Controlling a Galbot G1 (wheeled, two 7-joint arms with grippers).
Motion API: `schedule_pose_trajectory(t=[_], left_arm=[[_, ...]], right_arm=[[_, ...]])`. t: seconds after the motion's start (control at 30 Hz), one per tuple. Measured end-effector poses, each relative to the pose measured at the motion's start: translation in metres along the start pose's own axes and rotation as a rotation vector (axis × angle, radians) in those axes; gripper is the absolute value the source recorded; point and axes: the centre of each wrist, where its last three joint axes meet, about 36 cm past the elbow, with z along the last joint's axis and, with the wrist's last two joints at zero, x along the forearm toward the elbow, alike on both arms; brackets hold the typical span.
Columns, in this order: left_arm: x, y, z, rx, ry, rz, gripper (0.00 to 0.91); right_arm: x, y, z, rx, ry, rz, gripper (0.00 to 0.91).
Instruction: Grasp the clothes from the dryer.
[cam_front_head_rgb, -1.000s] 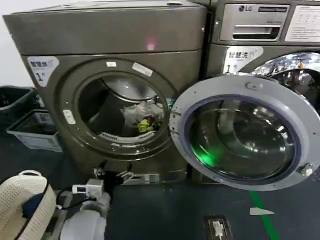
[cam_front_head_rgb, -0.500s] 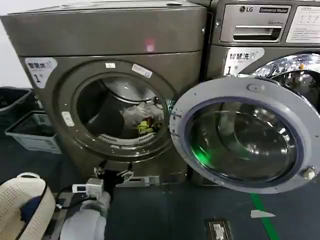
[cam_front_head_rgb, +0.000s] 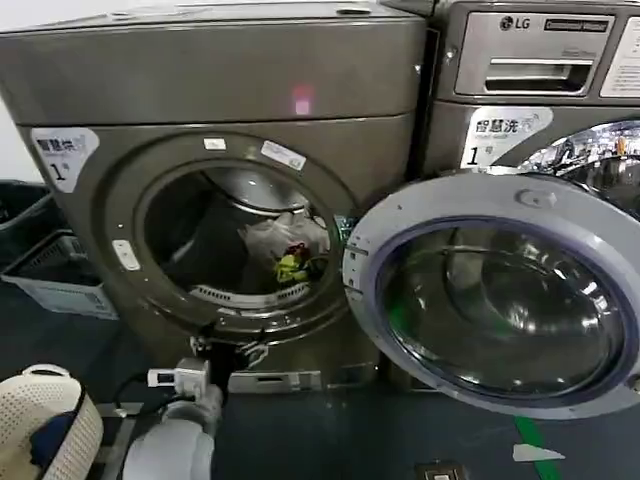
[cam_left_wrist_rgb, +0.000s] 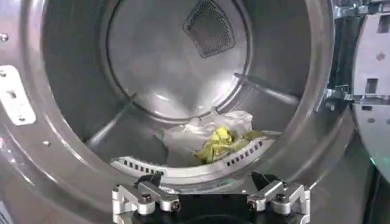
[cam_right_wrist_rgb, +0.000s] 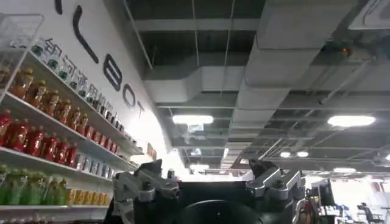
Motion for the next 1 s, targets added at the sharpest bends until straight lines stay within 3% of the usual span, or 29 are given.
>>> schedule_pose_trajectory(t=[1.0], left_arm=[[-0.0026, -0.0012, 0.0038, 0.003, 0.013, 0.006, 0.907]], right_arm=[[0.0025, -0.0008, 0.0030, -0.002, 0.011, 0.003, 0.907]])
